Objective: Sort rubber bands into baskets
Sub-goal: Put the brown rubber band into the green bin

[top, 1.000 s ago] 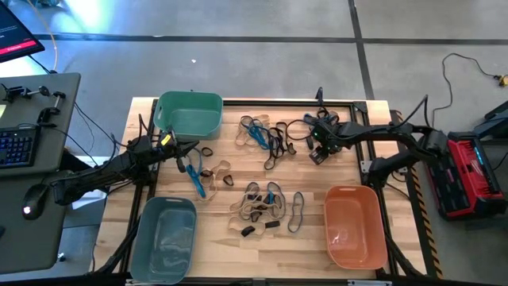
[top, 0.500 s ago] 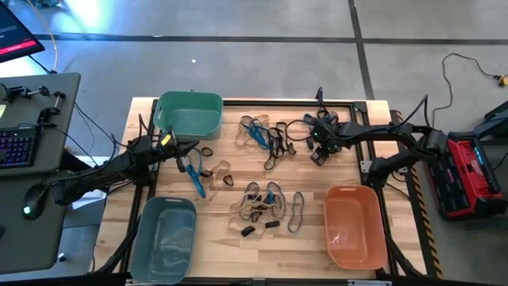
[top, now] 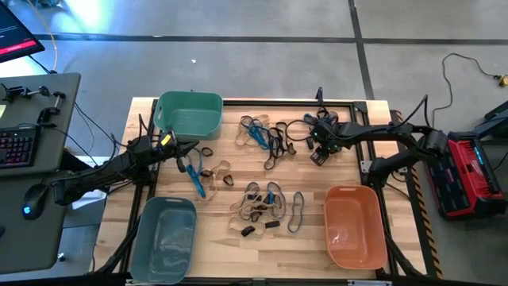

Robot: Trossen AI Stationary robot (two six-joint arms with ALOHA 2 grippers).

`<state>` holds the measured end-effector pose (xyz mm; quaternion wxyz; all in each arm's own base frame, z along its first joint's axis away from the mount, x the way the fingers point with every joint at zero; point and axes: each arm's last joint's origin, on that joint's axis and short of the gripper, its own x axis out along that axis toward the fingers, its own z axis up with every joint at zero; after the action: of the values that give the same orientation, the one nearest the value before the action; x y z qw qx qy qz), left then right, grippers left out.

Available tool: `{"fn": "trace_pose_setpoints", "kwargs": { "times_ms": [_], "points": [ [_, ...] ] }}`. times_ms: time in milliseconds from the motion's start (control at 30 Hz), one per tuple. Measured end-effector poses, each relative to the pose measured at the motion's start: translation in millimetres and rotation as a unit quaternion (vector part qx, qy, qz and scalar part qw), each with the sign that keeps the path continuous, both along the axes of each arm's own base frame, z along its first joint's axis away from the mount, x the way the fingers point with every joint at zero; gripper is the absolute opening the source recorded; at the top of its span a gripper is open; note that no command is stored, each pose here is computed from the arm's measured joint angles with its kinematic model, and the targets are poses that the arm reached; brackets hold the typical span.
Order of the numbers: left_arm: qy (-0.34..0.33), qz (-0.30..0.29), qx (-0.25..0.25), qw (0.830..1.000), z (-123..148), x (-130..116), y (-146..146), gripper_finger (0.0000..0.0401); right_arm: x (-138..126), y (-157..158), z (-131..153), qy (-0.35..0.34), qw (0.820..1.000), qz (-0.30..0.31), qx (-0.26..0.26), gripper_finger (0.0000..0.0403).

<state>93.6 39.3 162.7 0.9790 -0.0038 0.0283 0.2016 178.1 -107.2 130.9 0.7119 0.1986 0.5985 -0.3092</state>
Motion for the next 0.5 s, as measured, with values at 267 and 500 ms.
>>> {"fn": "trace_pose_setpoints", "kwargs": {
  "times_ms": [267,500],
  "points": [
    [0.0,0.0,0.0,1.0,0.0,0.0,0.0,0.0003,0.2,0.0,-0.1,0.005,0.999,0.035,-0.001,0.0153],
    [0.0,0.0,0.0,1.0,-0.1,0.0,0.0,0.0003,0.2,0.1,-0.3,0.008,0.999,0.05,-0.001,0.0153]
  ]
}}
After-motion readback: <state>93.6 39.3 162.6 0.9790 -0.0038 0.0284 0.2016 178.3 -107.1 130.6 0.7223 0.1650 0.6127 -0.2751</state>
